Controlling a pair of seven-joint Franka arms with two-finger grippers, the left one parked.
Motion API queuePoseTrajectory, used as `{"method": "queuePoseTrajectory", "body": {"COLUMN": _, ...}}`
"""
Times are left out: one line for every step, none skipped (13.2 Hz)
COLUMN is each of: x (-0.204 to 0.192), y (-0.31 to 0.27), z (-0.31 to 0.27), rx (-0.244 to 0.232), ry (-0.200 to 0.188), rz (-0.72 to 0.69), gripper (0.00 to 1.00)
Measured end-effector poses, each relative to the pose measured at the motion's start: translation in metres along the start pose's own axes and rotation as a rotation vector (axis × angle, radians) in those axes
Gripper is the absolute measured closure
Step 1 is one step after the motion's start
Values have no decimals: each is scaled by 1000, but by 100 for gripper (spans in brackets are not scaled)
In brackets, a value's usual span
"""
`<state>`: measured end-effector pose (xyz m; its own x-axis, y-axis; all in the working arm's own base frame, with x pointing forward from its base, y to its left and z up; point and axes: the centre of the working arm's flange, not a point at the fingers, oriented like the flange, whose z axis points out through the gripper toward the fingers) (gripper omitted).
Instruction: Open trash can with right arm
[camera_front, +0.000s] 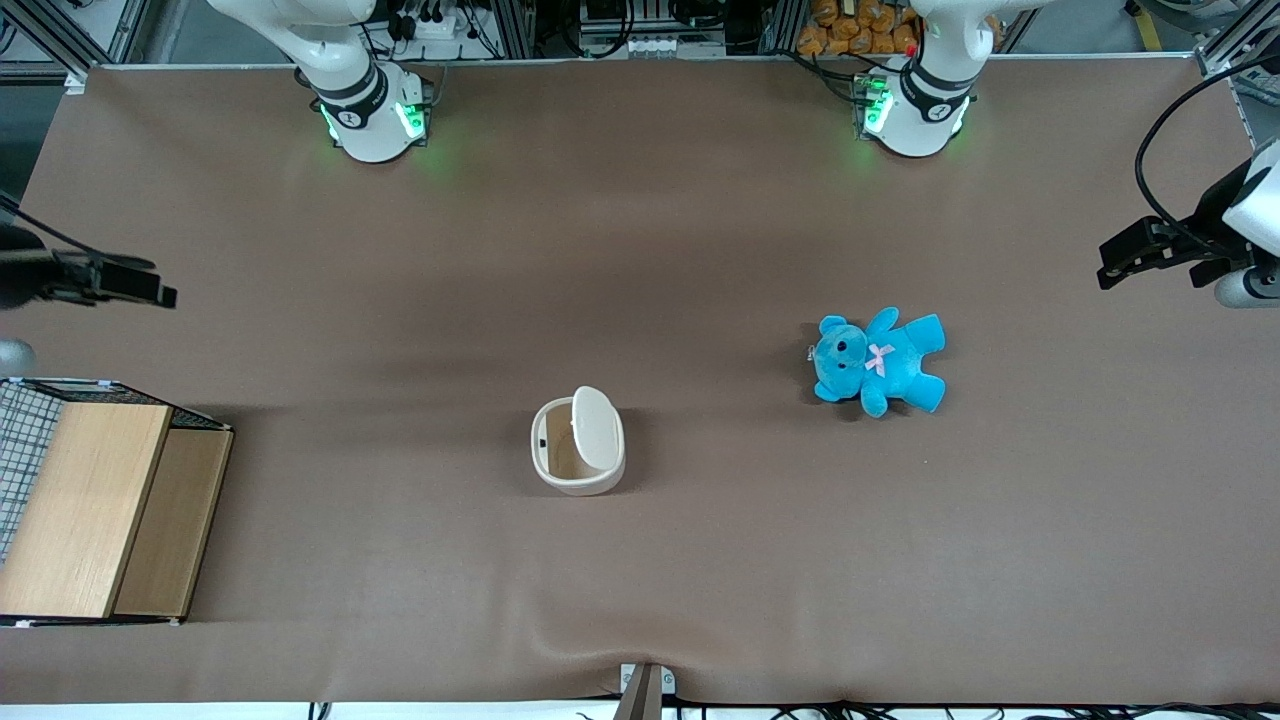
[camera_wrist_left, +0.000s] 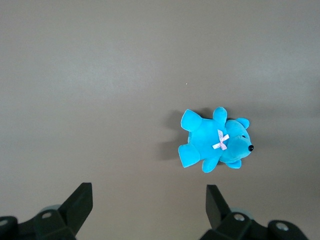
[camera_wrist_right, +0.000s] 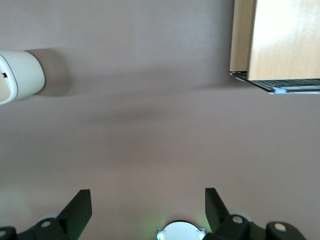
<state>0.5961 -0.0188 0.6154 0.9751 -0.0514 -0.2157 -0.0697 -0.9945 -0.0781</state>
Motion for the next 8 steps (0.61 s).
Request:
{"method": "queuePoseTrajectory", "body": {"x": -10, "y": -1, "z": -4, "rx": -5, "ry": 5, "rz": -4, "gripper": 0}}
{"method": "queuePoseTrajectory", "body": {"x": -19, "y": -2, "z": -7, "rx": -8, "ry": 19, "rz": -5, "gripper": 0}}
{"method": "queuePoseTrajectory", "body": {"x": -27, "y": -2, "z": -11, "rx": -12, "ry": 42, "rz": -6, "gripper": 0}}
{"method": "queuePoseTrajectory", "body": {"x": -36, "y": -2, "z": -13, "rx": -20, "ry": 64, "rz": -13, "gripper": 0}}
{"method": "queuePoseTrajectory", "body": {"x": -44, "y": -1, "z": -14, "rx": -30, "ry": 77, "rz": -26, "gripper": 0}}
{"method": "queuePoseTrajectory", "body": {"x": -50, "y": 0, "z": -14, "rx": -36, "ry": 85, "rz": -32, "gripper": 0}}
{"method": "queuePoseTrajectory", "body": {"x": -54, "y": 2, "z": -14, "rx": -39, "ry": 88, "rz": -34, "gripper": 0}}
{"method": "queuePoseTrajectory", "body": {"x": -57, "y": 3, "z": -14, "rx": -40, "ry": 91, "rz": -34, "gripper": 0}}
